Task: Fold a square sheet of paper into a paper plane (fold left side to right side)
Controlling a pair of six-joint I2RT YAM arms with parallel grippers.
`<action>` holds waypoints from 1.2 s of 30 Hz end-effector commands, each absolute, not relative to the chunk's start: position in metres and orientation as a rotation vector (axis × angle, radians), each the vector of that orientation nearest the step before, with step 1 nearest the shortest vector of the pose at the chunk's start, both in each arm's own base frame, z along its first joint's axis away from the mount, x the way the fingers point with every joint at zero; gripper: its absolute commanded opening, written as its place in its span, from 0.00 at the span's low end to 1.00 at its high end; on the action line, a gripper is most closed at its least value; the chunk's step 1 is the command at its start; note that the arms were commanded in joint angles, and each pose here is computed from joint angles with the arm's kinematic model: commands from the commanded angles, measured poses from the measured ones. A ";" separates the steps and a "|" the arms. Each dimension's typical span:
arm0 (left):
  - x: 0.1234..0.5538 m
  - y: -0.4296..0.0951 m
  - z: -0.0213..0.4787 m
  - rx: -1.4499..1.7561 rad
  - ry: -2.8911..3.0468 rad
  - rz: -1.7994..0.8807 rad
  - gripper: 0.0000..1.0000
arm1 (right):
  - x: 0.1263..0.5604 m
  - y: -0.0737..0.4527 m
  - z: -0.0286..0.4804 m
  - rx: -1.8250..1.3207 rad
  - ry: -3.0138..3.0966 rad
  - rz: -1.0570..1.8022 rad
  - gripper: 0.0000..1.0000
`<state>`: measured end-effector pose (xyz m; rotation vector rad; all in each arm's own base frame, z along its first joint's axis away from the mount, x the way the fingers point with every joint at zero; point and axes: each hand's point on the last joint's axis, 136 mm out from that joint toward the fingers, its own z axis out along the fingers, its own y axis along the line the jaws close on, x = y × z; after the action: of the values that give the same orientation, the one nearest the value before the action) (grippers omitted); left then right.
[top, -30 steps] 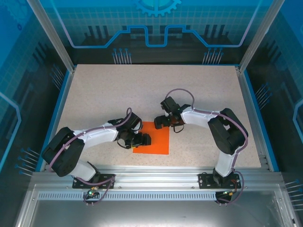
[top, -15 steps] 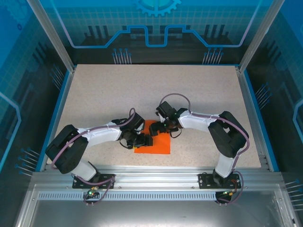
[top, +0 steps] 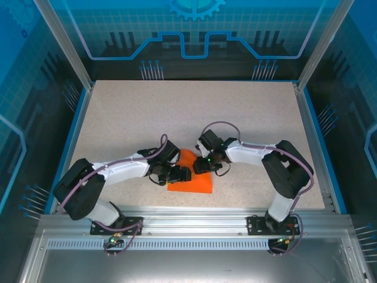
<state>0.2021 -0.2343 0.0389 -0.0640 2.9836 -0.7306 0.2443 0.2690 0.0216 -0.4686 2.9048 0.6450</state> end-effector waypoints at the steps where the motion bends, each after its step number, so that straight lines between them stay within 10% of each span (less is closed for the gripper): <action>1: 0.216 -0.230 0.066 -0.056 2.895 -0.737 0.82 | 0.250 0.268 0.042 -0.492 2.807 0.804 0.38; 25: 0.252 -0.177 0.121 -0.221 2.634 -0.873 0.85 | 0.258 0.260 0.052 -0.458 2.630 1.220 0.27; 36: 0.254 -0.175 0.133 -0.159 2.596 -0.852 0.85 | 0.271 0.241 0.076 -0.491 2.572 1.009 0.00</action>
<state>0.2553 -0.1774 0.1270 -0.1958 2.6083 -0.8580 0.2638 0.2427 0.0576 -0.4456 2.6283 1.0490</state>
